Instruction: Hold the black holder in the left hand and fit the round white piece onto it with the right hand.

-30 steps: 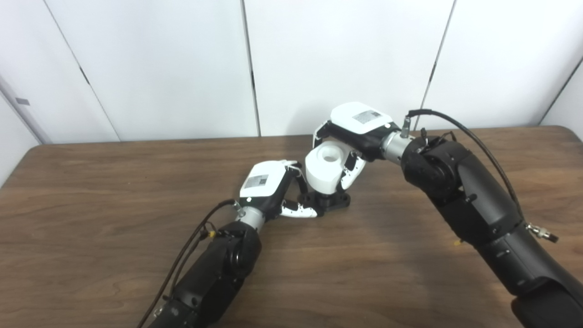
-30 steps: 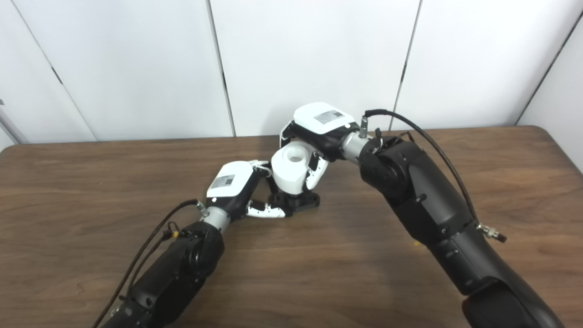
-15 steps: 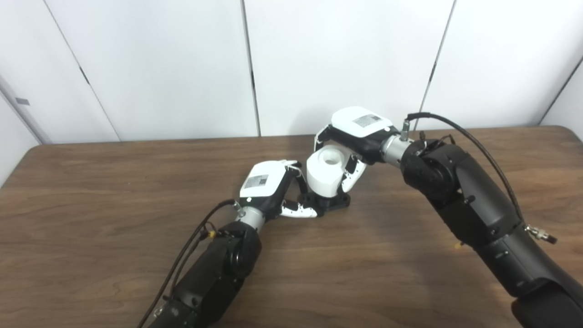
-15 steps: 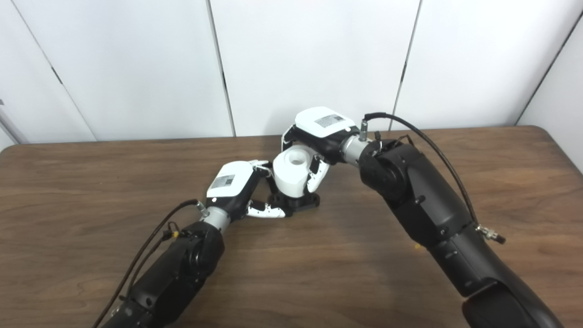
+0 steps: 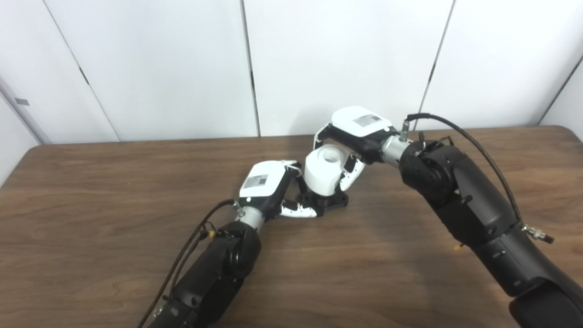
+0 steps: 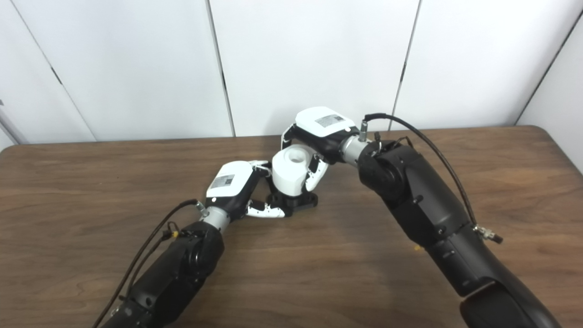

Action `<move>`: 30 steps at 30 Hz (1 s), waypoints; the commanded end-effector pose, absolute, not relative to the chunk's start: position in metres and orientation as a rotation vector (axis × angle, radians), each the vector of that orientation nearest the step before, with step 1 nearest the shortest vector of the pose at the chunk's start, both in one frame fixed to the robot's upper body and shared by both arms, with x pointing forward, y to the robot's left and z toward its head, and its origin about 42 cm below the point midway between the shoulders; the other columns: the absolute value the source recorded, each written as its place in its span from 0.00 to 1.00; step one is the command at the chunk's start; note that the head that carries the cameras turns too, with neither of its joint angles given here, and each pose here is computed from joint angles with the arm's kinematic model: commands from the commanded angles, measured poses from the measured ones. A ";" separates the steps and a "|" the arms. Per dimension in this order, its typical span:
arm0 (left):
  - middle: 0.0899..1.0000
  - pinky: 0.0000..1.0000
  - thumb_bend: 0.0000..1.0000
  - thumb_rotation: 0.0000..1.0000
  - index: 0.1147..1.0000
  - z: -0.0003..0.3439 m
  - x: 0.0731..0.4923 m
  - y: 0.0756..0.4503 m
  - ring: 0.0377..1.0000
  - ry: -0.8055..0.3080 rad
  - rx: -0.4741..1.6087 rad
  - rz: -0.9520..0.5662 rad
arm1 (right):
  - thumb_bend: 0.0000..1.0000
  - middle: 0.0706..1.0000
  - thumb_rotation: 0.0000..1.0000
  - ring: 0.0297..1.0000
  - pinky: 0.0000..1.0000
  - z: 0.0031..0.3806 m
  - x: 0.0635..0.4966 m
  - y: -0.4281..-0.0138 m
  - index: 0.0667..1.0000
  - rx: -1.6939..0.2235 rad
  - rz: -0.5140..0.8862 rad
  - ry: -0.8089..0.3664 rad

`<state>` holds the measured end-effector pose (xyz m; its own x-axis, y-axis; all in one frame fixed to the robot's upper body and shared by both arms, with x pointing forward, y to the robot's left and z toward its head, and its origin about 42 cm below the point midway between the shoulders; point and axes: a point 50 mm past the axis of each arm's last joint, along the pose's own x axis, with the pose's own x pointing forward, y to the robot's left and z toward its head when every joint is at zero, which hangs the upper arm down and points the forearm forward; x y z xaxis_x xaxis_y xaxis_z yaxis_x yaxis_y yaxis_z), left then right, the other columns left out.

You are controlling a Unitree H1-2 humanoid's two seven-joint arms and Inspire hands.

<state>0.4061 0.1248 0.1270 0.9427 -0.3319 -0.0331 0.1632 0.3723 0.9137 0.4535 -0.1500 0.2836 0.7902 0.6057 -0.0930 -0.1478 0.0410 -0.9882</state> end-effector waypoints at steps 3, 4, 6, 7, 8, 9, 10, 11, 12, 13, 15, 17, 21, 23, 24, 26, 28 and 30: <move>0.84 0.75 0.52 0.08 0.41 0.055 0.370 0.150 0.88 0.174 1.165 -0.480 | 0.52 0.71 0.13 0.77 0.70 0.301 0.454 -0.137 0.45 -1.436 0.601 -0.474; 0.84 0.75 0.52 0.08 0.41 0.055 0.370 0.149 0.88 0.174 1.167 -0.480 | 0.52 0.71 0.13 0.76 0.70 0.301 0.454 -0.136 0.45 -1.438 0.603 -0.478; 0.84 0.75 0.52 0.08 0.41 0.055 0.370 0.149 0.88 0.172 1.165 -0.480 | 0.52 0.71 0.13 0.76 0.70 0.300 0.453 -0.135 0.45 -1.442 0.609 -0.481; 0.84 0.74 0.52 0.08 0.41 0.055 0.370 0.149 0.88 0.174 1.162 -0.479 | 0.52 0.72 0.13 0.76 0.70 0.300 0.453 -0.134 0.45 -1.441 0.612 -0.479; 0.84 0.75 0.52 0.08 0.41 0.055 0.370 0.149 0.88 0.175 1.161 -0.479 | 0.52 0.71 0.14 0.76 0.70 0.300 0.452 -0.134 0.45 -1.441 0.615 -0.478; 0.84 0.75 0.52 0.08 0.41 0.055 0.370 0.149 0.88 0.177 1.162 -0.479 | 0.52 0.71 0.14 0.76 0.70 0.300 0.452 -0.133 0.45 -1.442 0.618 -0.476; 0.84 0.75 0.52 0.08 0.41 0.055 0.370 0.149 0.88 0.177 1.164 -0.481 | 0.52 0.72 0.14 0.76 0.71 0.299 0.452 -0.133 0.45 -1.444 0.621 -0.473; 0.84 0.74 0.52 0.08 0.41 0.055 0.370 0.149 0.88 0.176 1.169 -0.480 | 0.52 0.72 0.14 0.76 0.71 0.299 0.451 -0.133 0.45 -1.447 0.624 -0.471; 0.84 0.73 0.52 0.08 0.41 0.056 0.370 0.149 0.87 0.174 1.172 -0.480 | 0.52 0.72 0.14 0.77 0.71 0.299 0.451 -0.132 0.45 -1.449 0.629 -0.469; 0.84 0.73 0.52 0.08 0.41 0.056 0.371 0.149 0.87 0.175 1.173 -0.480 | 0.52 0.72 0.14 0.77 0.71 0.298 0.451 -0.132 0.45 -1.451 0.632 -0.467; 0.84 0.73 0.52 0.08 0.41 0.056 0.370 0.149 0.87 0.178 1.167 -0.478 | 0.52 0.72 0.14 0.77 0.72 0.297 0.451 -0.133 0.45 -1.459 0.635 -0.459; 0.84 0.74 0.52 0.08 0.41 0.055 0.371 0.149 0.88 0.183 1.163 -0.482 | 0.52 0.72 0.14 0.77 0.72 0.297 0.451 -0.133 0.45 -1.469 0.642 -0.455; 0.84 0.75 0.52 0.08 0.41 0.056 0.372 0.150 0.88 0.175 1.169 -0.484 | 0.52 0.73 0.14 0.78 0.73 0.296 0.451 -0.135 0.45 -1.488 0.663 -0.442; 0.84 0.74 0.52 0.08 0.41 0.056 0.371 0.150 0.88 0.172 1.175 -0.484 | 0.52 0.73 0.13 0.79 0.73 0.296 0.451 -0.136 0.45 -1.494 0.673 -0.436; 0.84 0.74 0.52 0.08 0.41 0.056 0.371 0.150 0.88 0.173 1.176 -0.483 | 0.52 0.73 0.13 0.79 0.73 0.296 0.451 -0.137 0.45 -1.497 0.676 -0.432; 0.84 0.74 0.52 0.08 0.41 0.056 0.371 0.150 0.88 0.171 1.175 -0.481 | 0.52 0.72 0.13 0.78 0.73 0.297 0.451 -0.139 0.45 -1.504 0.684 -0.427; 0.84 0.74 0.52 0.08 0.41 0.055 0.371 0.151 0.88 0.170 1.172 -0.481 | 0.52 0.72 0.13 0.78 0.72 0.299 0.451 -0.141 0.44 -1.514 0.690 -0.421; 0.84 0.74 0.52 0.08 0.41 0.055 0.371 0.152 0.88 0.166 1.173 -0.484 | 0.52 0.73 0.13 0.78 0.72 0.300 0.452 -0.143 0.45 -1.521 0.692 -0.412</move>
